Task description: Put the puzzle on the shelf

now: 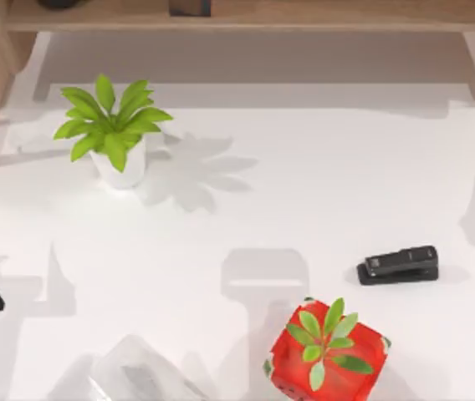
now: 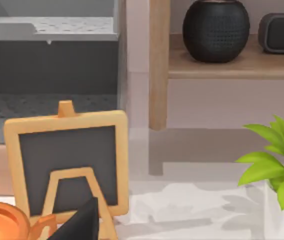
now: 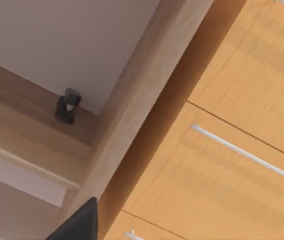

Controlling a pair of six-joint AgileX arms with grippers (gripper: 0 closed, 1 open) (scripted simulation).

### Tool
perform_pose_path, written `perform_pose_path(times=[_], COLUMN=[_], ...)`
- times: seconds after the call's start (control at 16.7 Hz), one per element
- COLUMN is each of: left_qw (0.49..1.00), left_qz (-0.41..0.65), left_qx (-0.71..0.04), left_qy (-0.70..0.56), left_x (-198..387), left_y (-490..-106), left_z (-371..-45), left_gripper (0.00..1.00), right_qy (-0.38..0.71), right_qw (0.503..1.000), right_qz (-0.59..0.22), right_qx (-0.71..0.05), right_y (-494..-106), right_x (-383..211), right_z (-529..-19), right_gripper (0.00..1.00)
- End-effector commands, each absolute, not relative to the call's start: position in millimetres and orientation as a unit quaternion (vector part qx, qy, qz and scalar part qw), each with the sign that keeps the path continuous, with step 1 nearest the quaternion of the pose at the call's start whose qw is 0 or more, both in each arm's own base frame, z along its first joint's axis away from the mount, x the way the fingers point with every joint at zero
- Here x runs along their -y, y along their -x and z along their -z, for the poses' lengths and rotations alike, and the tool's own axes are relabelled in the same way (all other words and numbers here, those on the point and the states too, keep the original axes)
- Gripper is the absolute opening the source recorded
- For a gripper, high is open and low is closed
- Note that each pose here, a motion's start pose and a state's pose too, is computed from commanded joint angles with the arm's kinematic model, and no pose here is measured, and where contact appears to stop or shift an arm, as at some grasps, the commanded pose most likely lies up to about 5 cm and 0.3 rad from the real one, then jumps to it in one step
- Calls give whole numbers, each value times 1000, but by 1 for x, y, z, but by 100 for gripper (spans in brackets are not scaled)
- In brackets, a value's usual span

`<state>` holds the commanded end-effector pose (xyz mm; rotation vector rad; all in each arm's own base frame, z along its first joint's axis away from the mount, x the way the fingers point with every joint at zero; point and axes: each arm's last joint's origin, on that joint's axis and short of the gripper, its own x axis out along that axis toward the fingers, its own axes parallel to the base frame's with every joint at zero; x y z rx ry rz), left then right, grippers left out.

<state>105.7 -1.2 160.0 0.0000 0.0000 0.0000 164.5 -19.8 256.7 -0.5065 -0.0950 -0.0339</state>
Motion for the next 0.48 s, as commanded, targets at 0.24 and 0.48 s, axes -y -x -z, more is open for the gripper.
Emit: perform_pose_path(times=[0.24,0.48], left_qw=[1000,1000], left_qz=[0,0], left_qx=[0,0], left_qy=[0,0], left_x=[1,1], left_y=[-106,-106], left_z=[-160,-160], left_gripper=[100,100], right_qy=[392,519], right_qw=[919,855], right_qz=[17,10], right_qx=[29,9], right_y=[-238,-317], right_x=[48,91], right_z=[-267,-234], right_gripper=[100,100])
